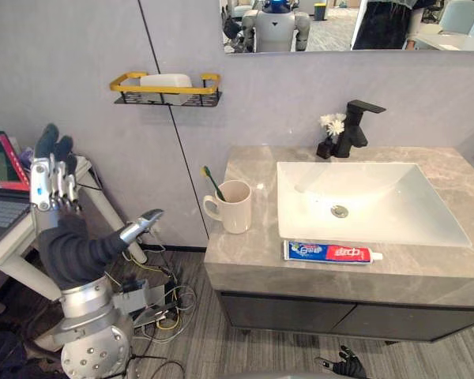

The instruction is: Organize washtable

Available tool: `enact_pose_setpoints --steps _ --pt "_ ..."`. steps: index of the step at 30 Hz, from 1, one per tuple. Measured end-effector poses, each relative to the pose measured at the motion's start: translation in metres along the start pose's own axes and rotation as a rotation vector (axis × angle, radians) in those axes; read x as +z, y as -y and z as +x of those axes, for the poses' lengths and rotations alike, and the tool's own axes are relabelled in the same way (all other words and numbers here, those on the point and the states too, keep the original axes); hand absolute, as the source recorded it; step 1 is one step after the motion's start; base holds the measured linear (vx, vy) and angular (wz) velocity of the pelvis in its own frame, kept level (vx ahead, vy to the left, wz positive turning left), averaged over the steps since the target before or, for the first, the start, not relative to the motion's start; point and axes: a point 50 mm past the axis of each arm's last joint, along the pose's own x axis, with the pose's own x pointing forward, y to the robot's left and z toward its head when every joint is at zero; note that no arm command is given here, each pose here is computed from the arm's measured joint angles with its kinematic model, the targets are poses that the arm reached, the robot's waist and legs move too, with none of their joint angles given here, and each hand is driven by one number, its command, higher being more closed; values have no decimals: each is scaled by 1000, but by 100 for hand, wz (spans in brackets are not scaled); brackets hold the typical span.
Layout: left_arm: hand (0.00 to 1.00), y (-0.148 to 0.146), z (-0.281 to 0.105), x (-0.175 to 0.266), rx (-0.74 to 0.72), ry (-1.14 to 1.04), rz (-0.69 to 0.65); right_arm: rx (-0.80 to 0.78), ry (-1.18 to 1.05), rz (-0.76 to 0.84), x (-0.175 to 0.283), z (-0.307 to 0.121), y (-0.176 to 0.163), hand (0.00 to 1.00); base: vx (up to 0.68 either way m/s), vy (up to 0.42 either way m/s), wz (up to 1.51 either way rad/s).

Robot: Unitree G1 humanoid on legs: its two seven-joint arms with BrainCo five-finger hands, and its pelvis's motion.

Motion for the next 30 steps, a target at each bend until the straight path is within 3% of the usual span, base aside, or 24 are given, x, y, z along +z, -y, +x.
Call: enact_pose_setpoints --steps 6,10,14,16,19,22,30 --pt "0 24 8 3 -126 42 -180 11 -44 -35 0 5 3 0 9 -13 10" --pt "0 72 14 -13 -409 12 -313 27 -60 -106 4 9 5 0 -13 -6 7" --pt "0 113 14 -31 -654 -29 -332 37 -77 -189 9 12 9 0 -21 0 6" --pt "0 143 6 -45 -939 -10 -206 63 -67 -261 16 15 10 0 -18 -5 5" --pt "0 159 -2 -66 -1130 -35 -85 97 -39 -356 27 18 6 0 0 0 0" --pt "0 164 -4 -93 -1192 -100 45 116 -13 -427 39 21 6 0 22 -9 4" --pt "0 160 -16 -131 -1232 -271 163 79 21 -457 51 23 23 0 43 -2 2"
